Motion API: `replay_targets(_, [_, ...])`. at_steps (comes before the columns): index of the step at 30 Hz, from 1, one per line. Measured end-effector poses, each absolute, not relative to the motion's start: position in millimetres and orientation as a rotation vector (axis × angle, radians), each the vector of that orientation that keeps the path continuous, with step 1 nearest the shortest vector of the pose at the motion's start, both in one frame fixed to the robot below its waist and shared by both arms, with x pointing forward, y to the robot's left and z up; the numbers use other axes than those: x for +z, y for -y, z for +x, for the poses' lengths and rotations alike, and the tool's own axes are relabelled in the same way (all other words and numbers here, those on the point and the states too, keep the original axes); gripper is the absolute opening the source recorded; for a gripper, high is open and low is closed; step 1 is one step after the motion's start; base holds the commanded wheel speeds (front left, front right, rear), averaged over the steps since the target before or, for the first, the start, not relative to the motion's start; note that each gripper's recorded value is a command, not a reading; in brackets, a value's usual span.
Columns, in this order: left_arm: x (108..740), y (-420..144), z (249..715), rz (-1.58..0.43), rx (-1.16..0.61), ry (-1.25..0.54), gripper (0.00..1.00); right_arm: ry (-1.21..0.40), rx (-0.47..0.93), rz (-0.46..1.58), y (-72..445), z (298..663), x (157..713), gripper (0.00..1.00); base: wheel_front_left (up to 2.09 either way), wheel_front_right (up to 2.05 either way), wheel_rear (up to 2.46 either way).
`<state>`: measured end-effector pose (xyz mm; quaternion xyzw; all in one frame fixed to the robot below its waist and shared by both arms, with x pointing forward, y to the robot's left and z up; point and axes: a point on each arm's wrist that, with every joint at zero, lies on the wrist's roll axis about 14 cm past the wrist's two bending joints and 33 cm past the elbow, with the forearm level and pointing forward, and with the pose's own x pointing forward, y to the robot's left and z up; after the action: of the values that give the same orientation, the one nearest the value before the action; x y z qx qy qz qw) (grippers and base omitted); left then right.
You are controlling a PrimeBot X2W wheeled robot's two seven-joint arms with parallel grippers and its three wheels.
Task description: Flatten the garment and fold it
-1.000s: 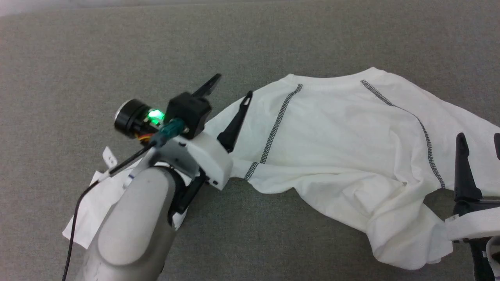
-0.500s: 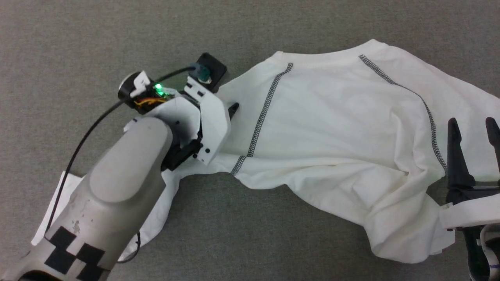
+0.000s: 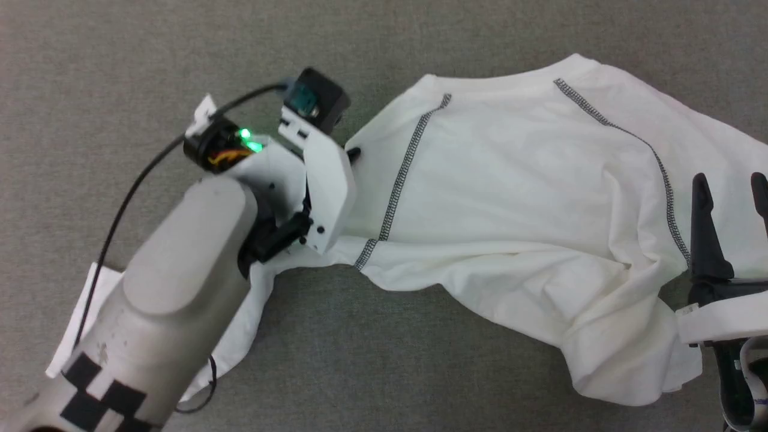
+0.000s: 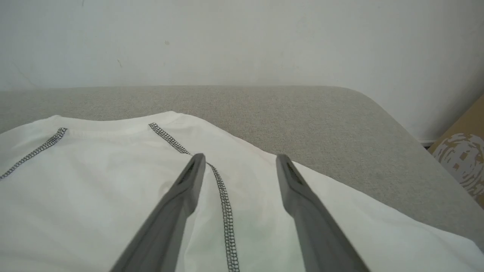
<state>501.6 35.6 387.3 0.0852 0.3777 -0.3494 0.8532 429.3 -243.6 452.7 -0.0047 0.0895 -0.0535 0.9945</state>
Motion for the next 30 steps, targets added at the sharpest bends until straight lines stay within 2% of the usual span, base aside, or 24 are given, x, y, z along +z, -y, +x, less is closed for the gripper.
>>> replay_targets(9, [416, -64, 468, -0.052, -0.595, -0.605, 0.0, -0.109, -0.071, 0.007, 231, 430, 479, 1.0, 0.0, 0.0, 0.0])
replay_targets(13, [415, -104, 442, -0.119, -0.453, -0.592, 0.0, -0.109, -0.061, 0.013, 227, 426, 482, 1.0, 0.0, 0.0, 0.0])
replay_targets(16, [414, -115, 422, -0.158, -0.409, -0.594, 0.0, -0.129, -0.031, 0.02, 217, 428, 479, 1.0, 0.0, 0.0, 0.0])
replay_targets(24, [424, -115, 423, -0.177, -0.412, -0.558, 0.0, -0.316, 0.145, -0.052, 169, 459, 460, 1.0, 0.0, 0.0, 0.0])
replay_targets(30, [423, -107, 440, -0.168, -0.442, -0.537, 0.0, -0.54, 0.25, -0.208, 174, 485, 435, 1.0, 0.0, 0.0, 0.0])
